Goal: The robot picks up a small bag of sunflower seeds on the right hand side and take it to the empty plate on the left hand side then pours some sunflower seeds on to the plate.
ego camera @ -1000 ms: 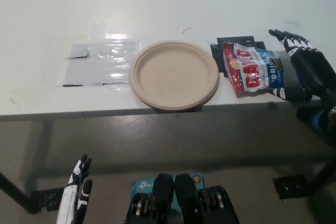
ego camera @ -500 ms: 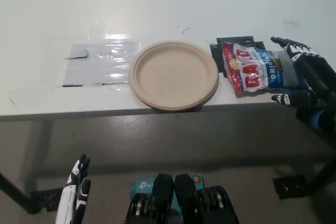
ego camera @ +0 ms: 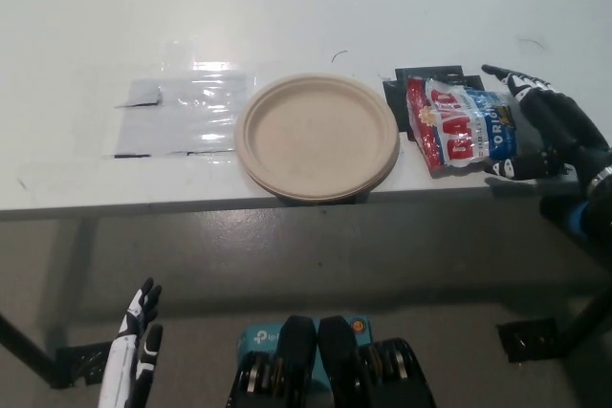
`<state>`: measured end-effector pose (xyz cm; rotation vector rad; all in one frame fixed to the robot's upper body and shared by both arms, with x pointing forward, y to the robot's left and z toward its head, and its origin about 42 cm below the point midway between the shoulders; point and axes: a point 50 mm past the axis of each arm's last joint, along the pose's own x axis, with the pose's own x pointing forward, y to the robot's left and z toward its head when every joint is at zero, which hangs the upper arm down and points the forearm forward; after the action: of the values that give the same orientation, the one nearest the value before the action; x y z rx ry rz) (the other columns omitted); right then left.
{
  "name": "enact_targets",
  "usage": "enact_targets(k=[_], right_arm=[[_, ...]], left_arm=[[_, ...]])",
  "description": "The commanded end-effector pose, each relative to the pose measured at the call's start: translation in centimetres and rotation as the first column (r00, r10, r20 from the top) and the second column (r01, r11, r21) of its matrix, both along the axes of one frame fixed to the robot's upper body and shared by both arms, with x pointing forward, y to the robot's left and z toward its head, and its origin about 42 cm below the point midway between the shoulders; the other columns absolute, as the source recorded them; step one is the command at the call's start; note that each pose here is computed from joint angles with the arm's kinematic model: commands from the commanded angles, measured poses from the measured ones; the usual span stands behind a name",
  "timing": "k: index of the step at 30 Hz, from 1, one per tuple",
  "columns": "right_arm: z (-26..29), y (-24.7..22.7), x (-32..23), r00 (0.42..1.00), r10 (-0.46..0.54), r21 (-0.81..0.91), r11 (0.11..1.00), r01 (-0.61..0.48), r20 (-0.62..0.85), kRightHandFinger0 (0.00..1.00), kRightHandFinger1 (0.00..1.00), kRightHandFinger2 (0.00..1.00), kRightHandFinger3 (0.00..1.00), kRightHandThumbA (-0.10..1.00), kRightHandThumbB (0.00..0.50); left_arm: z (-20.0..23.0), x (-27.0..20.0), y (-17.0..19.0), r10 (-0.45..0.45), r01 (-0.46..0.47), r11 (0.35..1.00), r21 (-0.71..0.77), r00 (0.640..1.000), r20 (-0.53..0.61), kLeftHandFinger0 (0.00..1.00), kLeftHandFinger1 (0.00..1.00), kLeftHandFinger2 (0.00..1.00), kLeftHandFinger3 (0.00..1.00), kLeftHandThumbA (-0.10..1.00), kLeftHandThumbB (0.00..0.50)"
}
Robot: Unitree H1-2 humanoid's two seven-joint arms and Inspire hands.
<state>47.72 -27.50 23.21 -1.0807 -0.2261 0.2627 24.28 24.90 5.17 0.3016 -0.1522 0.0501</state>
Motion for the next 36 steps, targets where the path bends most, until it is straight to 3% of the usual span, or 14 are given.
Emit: enact_targets(k=[1,18,24,36], right_arm=[[3.3,1.1,1.3,0.994,0.022,-0.024,1.0,-0.02,0.108,1.0,1.0,1.0,1.0,1.0,0.389],[2.3,0.7,1.8,0.997,0.014,-0.085,0.996,-0.007,0.081,1.0,1.0,1.0,1.0,1.0,0.396],[2.2,0.3,2.0,0.998,0.007,-0.093,0.996,-0.001,0.07,1.0,1.0,1.0,1.0,1.0,0.415],[2.1,-0.1,2.3,0.997,-0.006,-0.091,0.996,0.013,0.081,1.0,1.0,1.0,1.0,1.0,0.407]], left_arm=[[0.6,0.0,0.2,0.011,-0.01,1.0,-0.017,0.998,0.057,1.0,1.0,1.0,1.0,1.0,0.102],[0.5,-0.4,0.3,0.017,-0.015,0.999,-0.034,0.998,0.053,1.0,1.0,1.0,1.0,1.0,0.09],[0.5,-0.5,0.3,0.02,-0.018,0.999,-0.039,0.999,0.048,1.0,1.0,1.0,1.0,1.0,0.098],[0.4,-0.5,0.3,0.018,-0.016,0.999,-0.035,0.999,0.05,1.0,1.0,1.0,1.0,1.0,0.117]])
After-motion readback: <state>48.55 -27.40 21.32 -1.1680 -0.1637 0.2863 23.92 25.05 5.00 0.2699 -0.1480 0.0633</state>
